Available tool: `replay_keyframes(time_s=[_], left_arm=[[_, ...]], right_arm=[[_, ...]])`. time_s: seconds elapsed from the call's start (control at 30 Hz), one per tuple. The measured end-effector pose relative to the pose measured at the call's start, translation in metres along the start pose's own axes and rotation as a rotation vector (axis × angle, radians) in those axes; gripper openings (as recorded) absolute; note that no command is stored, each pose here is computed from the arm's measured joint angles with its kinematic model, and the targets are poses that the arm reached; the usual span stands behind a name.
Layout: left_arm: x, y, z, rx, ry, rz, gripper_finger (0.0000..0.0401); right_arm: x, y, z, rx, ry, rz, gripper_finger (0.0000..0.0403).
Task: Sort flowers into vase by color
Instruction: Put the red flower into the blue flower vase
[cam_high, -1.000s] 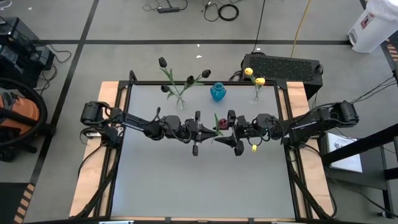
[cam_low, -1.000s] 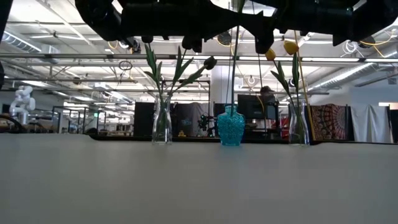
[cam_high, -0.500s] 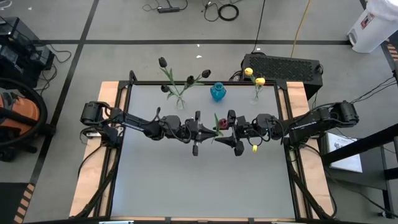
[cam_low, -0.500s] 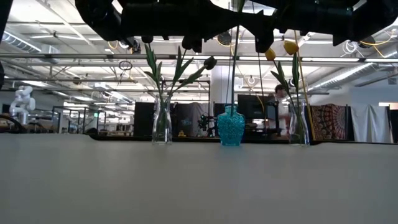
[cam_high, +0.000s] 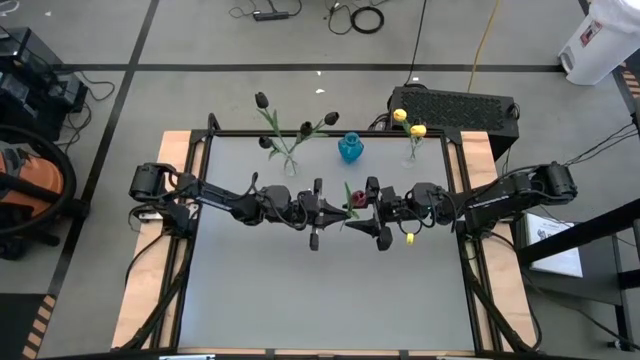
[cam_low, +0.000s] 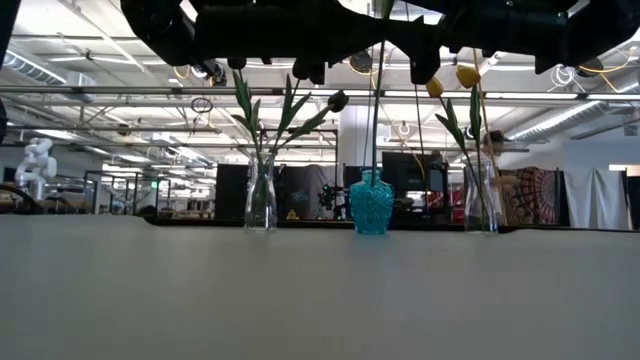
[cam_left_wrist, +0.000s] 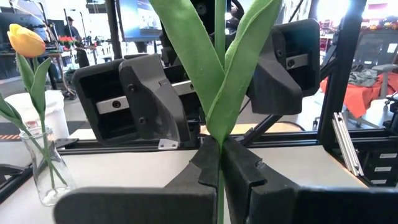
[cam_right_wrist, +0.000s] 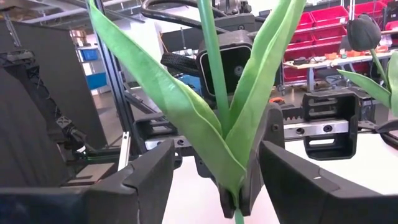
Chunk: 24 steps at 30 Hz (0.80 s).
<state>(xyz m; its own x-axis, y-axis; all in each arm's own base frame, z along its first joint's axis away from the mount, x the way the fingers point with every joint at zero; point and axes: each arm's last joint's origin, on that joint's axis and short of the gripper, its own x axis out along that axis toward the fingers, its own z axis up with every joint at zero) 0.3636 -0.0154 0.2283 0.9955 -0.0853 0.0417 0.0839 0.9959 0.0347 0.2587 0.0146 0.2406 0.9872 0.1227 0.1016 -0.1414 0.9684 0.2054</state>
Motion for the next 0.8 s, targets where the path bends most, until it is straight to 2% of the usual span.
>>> replay_keyframes(time_s=[0.3, 0.8], left_arm=[[0.0, 0.0, 0.0, 0.0, 0.0, 0.0, 0.0009], [0.0, -0.0001, 0.0, 0.0, 0.0, -0.001, 0.0009]], right_arm=[[-0.0001, 0.0002, 0.001, -0.035, -0.011, 0.002, 0.0218], [-0.0002, 0.0004, 0.0023, -0.077, -0.023, 0.003, 0.0114]])
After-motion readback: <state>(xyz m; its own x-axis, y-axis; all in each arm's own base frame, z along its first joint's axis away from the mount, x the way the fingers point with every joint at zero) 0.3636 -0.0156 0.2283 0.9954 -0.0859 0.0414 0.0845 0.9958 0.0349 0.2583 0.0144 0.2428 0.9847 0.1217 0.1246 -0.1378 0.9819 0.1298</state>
